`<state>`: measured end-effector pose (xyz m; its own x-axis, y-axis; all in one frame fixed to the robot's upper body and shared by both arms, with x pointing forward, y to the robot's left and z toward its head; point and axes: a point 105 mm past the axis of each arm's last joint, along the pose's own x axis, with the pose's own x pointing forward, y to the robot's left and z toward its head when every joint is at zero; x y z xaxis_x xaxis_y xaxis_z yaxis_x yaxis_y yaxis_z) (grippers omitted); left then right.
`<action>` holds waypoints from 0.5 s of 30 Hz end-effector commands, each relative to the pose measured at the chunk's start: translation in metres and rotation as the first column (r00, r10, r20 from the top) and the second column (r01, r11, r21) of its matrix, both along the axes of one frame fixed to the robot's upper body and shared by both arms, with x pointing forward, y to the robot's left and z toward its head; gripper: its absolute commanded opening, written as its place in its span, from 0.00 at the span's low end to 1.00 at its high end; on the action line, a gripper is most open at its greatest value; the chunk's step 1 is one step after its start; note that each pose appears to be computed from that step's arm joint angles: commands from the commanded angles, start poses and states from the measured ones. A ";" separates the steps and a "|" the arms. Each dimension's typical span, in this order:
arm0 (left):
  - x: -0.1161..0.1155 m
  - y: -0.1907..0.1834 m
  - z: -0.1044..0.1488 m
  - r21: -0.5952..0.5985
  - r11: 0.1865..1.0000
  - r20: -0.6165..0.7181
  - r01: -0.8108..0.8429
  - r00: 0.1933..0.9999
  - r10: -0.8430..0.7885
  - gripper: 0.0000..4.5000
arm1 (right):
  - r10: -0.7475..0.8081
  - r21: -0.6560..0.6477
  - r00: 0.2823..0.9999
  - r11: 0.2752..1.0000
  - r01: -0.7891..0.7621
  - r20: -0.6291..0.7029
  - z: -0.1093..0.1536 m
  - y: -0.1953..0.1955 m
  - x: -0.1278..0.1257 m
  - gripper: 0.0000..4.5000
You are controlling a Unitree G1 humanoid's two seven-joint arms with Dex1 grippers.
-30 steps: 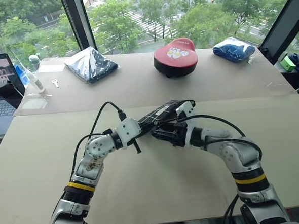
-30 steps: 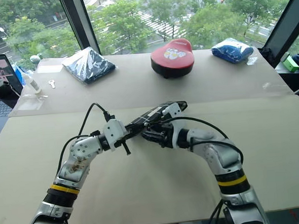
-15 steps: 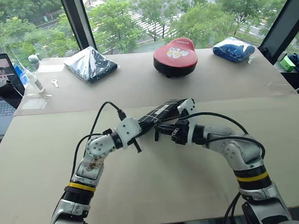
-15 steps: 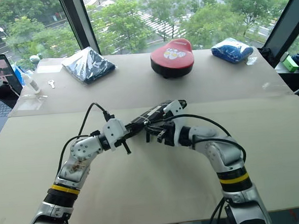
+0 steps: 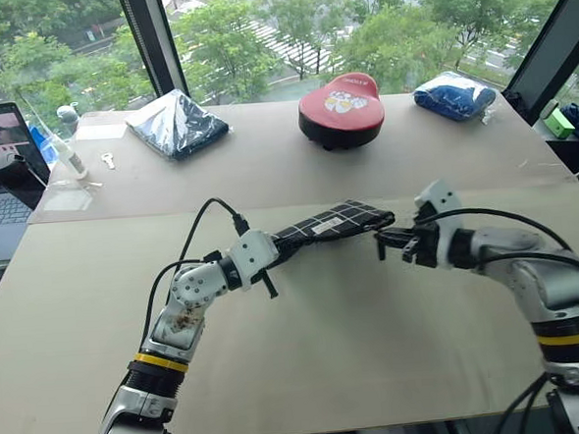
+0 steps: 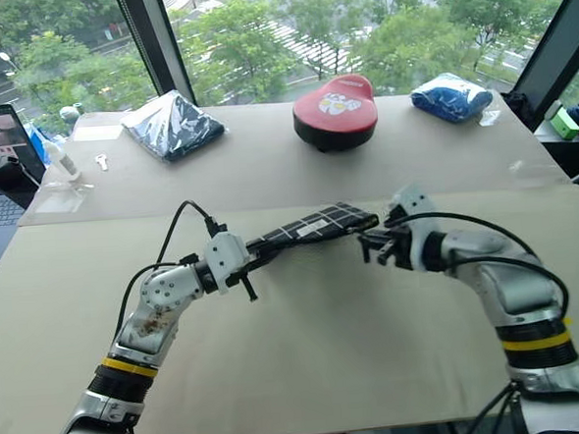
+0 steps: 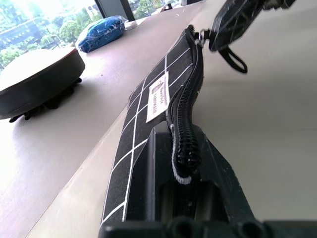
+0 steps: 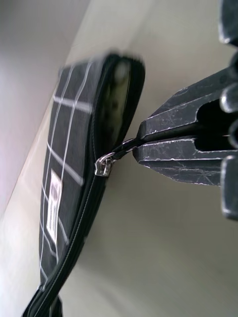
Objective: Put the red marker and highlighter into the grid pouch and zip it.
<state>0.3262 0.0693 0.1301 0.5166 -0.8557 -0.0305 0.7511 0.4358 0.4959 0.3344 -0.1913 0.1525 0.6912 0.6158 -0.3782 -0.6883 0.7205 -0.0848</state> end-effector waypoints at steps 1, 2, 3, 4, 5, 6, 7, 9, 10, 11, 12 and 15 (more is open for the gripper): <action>0.000 0.003 0.009 -0.015 1.000 0.034 -0.006 0.999 0.007 0.00 | -0.028 -0.058 0.996 0.998 0.033 0.079 0.016 -0.020 0.004 0.01; 0.000 0.003 0.009 -0.015 1.000 0.033 -0.006 0.999 0.006 0.00 | -0.044 -0.067 0.996 0.997 0.049 0.079 0.015 -0.025 0.006 0.01; 0.000 0.003 0.008 -0.016 1.000 0.033 -0.005 0.999 0.006 0.00 | -0.058 -0.072 0.995 0.995 0.064 0.078 0.014 -0.028 0.008 0.01; 0.000 0.002 0.008 -0.016 1.000 0.033 -0.005 0.999 0.005 0.00 | -0.074 -0.069 0.994 0.994 0.079 0.080 0.013 -0.030 0.010 0.01; 0.000 0.002 0.008 -0.017 1.000 0.032 -0.004 0.999 0.004 0.00 | -0.086 -0.066 0.993 0.994 0.092 0.082 0.013 -0.031 0.012 0.01; 0.000 0.002 0.008 -0.017 1.000 0.032 -0.003 0.999 0.004 0.00 | -0.093 -0.064 0.992 0.993 0.099 0.087 0.013 -0.031 0.014 0.01; 0.000 0.002 0.008 -0.018 1.000 0.031 -0.002 1.000 0.002 0.00 | -0.097 -0.050 0.992 0.994 0.101 0.087 0.012 -0.030 0.015 0.01; -0.001 0.002 0.008 -0.017 1.000 0.031 0.000 1.000 0.000 0.00 | -0.084 0.008 0.994 0.996 0.084 0.074 0.013 -0.024 0.014 0.08; -0.001 0.002 0.008 -0.017 1.000 0.031 0.002 1.000 -0.001 0.00 | -0.065 0.038 0.996 0.997 0.063 0.063 0.015 -0.019 0.012 0.16; -0.001 0.001 0.008 -0.023 1.000 0.032 0.007 0.999 -0.006 0.00 | -0.021 0.066 0.999 0.998 0.018 0.047 0.016 -0.010 0.005 0.23; -0.002 0.000 0.009 -0.029 0.999 0.034 0.016 0.999 -0.015 0.00 | 0.017 0.109 1.000 0.994 -0.019 0.017 0.018 -0.004 -0.002 0.31; -0.005 -0.004 0.011 -0.036 0.998 0.043 0.046 0.998 -0.044 0.00 | 0.167 0.280 0.982 0.950 -0.136 -0.089 0.028 0.009 -0.030 0.48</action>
<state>0.3252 0.0689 0.1286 0.5039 -0.8633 -0.0290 0.7628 0.4289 0.4840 0.3203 -0.1876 0.1585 0.6106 0.7255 -0.3176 -0.7326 0.6697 0.1214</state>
